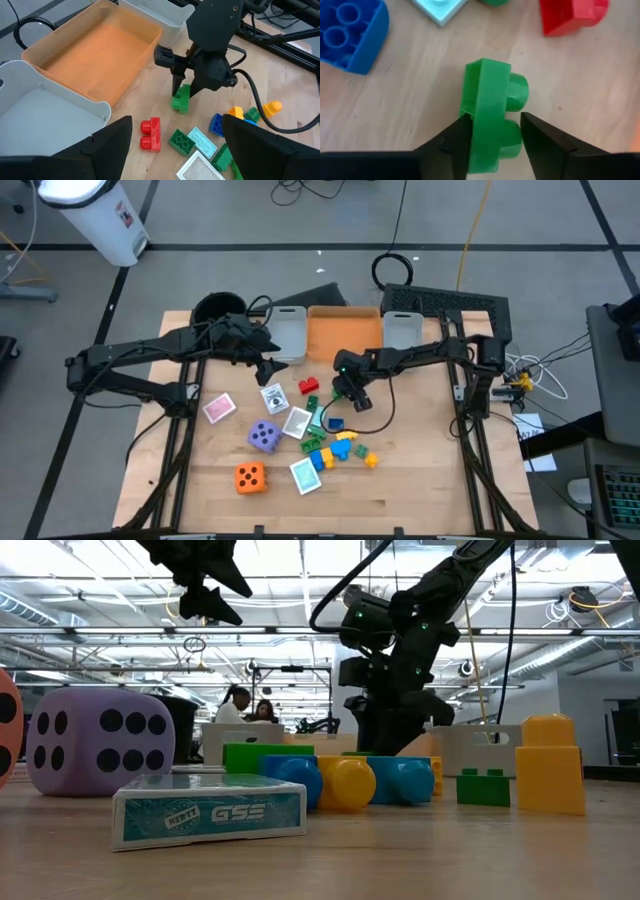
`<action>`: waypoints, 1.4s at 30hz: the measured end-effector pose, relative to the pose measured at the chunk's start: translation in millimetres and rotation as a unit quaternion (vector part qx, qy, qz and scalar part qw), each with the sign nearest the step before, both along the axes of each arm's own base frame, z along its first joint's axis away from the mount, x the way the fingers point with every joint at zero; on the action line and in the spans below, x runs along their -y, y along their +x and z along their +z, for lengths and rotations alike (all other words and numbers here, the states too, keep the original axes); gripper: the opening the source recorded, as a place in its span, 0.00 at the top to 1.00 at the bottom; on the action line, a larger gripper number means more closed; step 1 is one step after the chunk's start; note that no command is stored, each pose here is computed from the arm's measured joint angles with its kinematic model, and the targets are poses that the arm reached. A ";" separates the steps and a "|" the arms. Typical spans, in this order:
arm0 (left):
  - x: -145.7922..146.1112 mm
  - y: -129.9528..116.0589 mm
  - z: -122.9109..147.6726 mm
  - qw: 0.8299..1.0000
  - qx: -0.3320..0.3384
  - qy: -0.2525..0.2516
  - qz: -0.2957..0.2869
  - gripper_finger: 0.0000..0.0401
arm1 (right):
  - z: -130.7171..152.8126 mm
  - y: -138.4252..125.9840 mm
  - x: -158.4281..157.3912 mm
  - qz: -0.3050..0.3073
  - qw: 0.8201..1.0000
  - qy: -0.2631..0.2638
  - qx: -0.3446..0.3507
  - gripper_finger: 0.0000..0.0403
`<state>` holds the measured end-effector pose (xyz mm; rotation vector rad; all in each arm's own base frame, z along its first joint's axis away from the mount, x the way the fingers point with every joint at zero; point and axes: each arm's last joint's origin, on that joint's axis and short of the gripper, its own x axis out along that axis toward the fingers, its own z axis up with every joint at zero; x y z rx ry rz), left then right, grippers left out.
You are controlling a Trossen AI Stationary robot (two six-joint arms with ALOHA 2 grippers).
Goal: Pick & Place Toys
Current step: Put the top green game piece into the orange bin
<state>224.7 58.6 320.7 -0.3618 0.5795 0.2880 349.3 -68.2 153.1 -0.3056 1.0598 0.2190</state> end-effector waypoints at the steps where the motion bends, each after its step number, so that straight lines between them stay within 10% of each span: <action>1: 0.0 0.0 0.0 1.000 0.000 0.000 0.000 0.23 | 0.4 0.2 0.4 -0.003 1.000 0.000 0.002 0.66; 13: 0.0 0.0 0.0 1.000 0.000 0.000 0.000 0.23 | 2.6 3.0 2.0 -0.021 1.000 -0.007 0.018 0.97; 32: 0.0 0.0 0.0 1.000 0.000 -0.001 0.001 0.23 | 10.8 6.8 2.8 -0.066 0.996 0.013 0.051 0.98; 42: 0.0 0.5 0.6 1.000 0.003 0.004 -0.002 0.23 | 81.4 1.2 9.5 -0.140 0.962 0.079 0.219 0.98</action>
